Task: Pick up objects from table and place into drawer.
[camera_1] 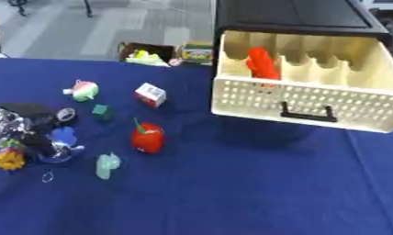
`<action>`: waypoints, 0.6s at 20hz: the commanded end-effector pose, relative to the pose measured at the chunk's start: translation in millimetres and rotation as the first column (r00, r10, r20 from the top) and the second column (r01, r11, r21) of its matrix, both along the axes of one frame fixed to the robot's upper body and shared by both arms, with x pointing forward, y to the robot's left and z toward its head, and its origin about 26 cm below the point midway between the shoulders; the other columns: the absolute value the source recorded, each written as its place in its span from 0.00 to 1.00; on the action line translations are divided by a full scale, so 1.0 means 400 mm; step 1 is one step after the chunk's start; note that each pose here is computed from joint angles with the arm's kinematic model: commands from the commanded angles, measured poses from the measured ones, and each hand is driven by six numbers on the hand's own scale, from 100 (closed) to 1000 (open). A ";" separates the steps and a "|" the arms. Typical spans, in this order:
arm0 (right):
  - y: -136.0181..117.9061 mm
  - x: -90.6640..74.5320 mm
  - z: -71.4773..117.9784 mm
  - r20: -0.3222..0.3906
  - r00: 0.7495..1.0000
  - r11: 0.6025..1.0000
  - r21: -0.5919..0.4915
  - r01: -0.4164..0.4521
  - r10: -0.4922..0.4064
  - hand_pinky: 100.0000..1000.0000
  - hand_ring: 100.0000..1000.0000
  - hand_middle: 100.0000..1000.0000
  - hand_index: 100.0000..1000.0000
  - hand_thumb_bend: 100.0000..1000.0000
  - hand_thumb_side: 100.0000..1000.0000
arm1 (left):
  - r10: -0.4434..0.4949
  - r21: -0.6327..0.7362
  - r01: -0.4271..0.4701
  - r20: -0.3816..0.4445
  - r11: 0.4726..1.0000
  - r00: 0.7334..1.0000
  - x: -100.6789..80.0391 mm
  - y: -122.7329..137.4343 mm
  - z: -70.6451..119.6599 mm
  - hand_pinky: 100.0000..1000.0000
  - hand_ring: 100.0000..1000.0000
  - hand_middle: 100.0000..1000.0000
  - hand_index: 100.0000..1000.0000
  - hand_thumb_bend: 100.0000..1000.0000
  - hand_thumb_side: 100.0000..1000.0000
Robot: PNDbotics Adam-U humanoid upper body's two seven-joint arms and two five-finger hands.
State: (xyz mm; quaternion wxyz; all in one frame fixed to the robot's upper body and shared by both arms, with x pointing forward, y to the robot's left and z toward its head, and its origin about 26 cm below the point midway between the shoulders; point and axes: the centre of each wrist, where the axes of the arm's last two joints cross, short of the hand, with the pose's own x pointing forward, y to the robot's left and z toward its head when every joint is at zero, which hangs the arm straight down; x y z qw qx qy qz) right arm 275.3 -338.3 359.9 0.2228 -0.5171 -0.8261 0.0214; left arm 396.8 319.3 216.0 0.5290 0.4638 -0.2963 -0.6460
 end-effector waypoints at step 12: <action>-0.001 -0.015 0.027 0.061 0.998 1.000 0.004 -0.003 0.003 0.15 0.33 0.26 0.74 0.04 0.98 | 0.050 -0.067 -0.052 -0.027 0.996 0.998 -0.019 0.022 0.032 0.17 0.44 0.50 0.68 0.14 0.25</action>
